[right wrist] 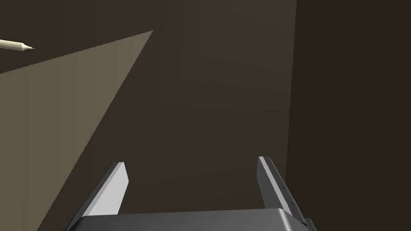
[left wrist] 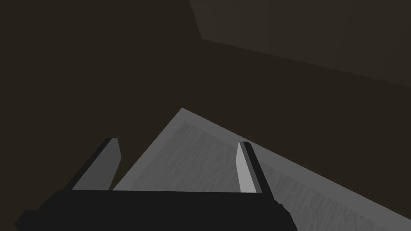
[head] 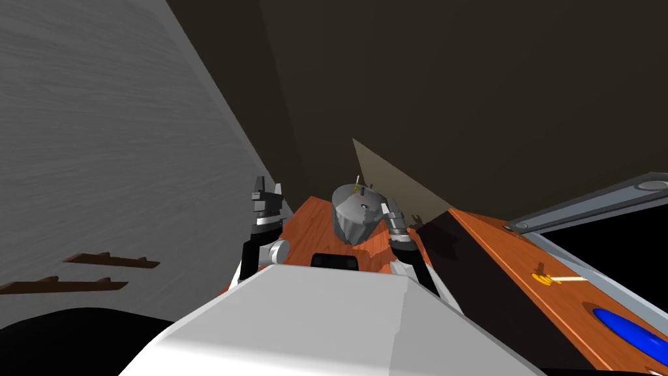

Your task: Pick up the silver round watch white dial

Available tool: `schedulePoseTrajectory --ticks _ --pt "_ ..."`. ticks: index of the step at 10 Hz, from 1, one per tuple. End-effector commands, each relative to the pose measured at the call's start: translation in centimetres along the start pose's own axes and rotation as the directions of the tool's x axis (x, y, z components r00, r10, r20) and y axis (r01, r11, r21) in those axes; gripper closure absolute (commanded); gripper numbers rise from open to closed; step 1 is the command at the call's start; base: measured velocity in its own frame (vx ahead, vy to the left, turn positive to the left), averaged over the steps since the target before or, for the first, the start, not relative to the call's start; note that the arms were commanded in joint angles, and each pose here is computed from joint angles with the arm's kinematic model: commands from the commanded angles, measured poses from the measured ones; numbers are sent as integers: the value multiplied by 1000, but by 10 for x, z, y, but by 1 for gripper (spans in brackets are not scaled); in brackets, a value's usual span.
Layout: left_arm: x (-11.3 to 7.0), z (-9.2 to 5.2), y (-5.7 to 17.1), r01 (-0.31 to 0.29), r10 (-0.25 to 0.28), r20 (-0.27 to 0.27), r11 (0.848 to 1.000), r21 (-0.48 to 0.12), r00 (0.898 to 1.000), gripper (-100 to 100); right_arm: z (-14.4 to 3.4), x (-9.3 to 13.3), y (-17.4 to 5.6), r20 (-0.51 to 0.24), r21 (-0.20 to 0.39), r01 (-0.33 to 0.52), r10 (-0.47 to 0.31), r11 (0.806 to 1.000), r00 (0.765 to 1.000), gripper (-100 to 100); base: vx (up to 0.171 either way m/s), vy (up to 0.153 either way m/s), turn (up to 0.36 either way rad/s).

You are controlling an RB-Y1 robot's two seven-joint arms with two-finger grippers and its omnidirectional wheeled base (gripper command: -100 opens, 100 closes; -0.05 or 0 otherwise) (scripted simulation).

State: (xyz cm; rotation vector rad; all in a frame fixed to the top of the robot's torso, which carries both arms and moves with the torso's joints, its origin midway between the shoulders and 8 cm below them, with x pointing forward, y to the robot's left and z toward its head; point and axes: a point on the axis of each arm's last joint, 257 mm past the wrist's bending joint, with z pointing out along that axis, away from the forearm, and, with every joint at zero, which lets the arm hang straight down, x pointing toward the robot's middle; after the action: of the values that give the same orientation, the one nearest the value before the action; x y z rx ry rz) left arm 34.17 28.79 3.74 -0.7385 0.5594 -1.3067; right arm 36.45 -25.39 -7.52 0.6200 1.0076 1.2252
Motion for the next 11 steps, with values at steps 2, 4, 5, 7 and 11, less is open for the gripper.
schedulePoseTrajectory --ticks 2,4,5,7,11 --pt "0 0 0 0 0 0 1000 0 1000 0 -20 19 -37 -108 80 81 -72 993 992 -100 -82 145 142" --pt "0 0 0 0 0 0 1000 0 1000 0 -38 27 -65 -182 134 141 -116 981 976 -100 -62 122 91" --pt "0 0 0 0 0 0 1000 0 1000 0 -52 34 -83 -237 164 192 -150 968 960 -100 -70 152 199" --pt "0 0 0 0 0 0 1000 0 1000 0 -71 39 -106 -309 196 257 -189 946 932 -100 -45 107 114" --pt "0 0 0 0 0 0 1000 0 1000 0 -112 43 -146 -450 229 390 -258 892 855 -100 -18 80 131"
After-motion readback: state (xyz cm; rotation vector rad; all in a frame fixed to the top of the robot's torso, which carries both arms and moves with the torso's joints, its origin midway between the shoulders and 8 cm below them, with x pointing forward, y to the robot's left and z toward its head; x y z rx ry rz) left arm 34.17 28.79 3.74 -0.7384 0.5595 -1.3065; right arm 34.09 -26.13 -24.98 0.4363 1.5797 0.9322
